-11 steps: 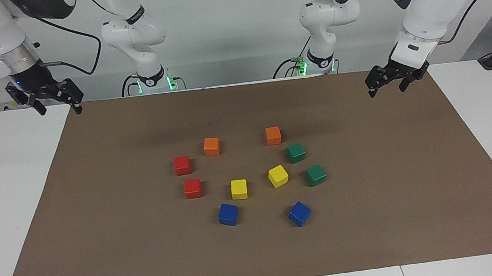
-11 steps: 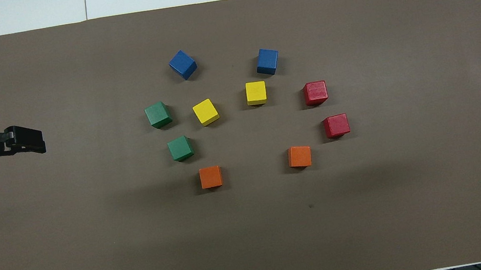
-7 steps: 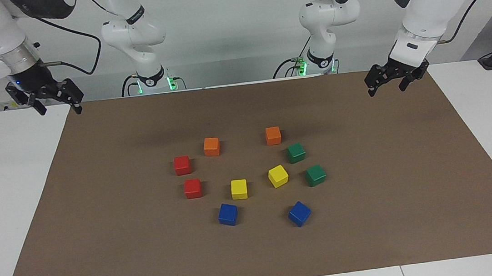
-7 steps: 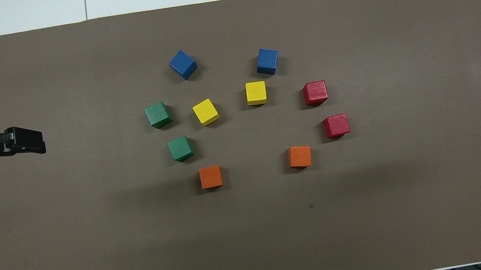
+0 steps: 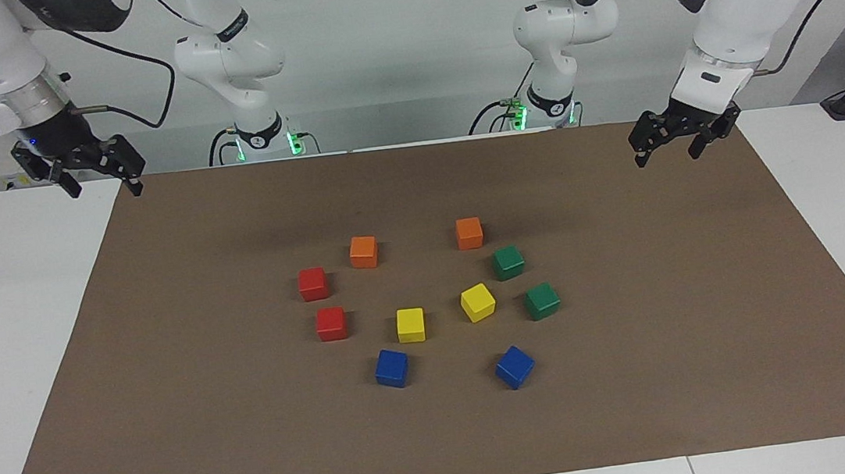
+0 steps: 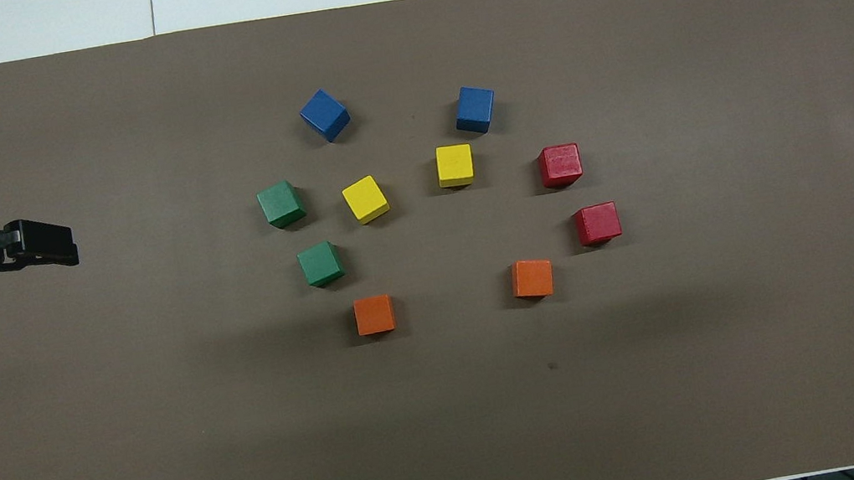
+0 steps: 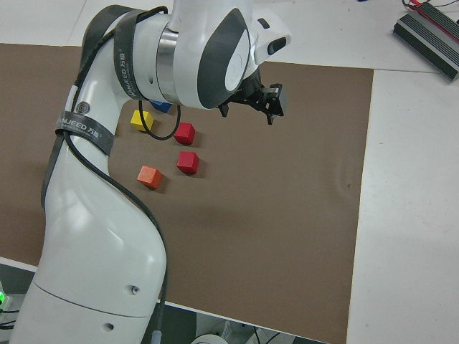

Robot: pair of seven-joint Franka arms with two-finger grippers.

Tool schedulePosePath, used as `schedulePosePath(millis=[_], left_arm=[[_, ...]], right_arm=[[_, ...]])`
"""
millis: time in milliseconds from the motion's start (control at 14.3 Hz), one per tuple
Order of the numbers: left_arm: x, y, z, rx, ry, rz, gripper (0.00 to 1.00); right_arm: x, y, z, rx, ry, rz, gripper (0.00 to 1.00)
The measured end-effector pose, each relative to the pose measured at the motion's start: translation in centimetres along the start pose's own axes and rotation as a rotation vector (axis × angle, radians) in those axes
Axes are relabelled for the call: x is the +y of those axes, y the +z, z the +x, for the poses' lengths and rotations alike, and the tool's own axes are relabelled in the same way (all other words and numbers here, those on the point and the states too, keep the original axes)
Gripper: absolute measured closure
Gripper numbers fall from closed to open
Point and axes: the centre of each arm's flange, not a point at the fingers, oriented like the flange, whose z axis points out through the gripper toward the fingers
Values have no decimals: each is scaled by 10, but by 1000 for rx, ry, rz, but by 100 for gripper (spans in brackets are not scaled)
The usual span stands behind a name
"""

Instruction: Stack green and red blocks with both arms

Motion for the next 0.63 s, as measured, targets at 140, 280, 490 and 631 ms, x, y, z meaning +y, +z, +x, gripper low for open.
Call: schedulePosePath(millis=[140, 280, 490, 631], left_arm=[[4, 0, 0, 0, -6, 0, 0], [8, 0, -1, 0, -4, 0, 0], [10, 0, -1, 1, -4, 0, 0], [17, 1, -2, 5, -4, 0, 0]], right_arm=[[-25, 9, 3, -6, -23, 1, 0], [-58, 25, 7, 1, -42, -1, 0], [-89, 54, 13, 22, -65, 0, 0], [-93, 79, 15, 20, -70, 0, 0]])
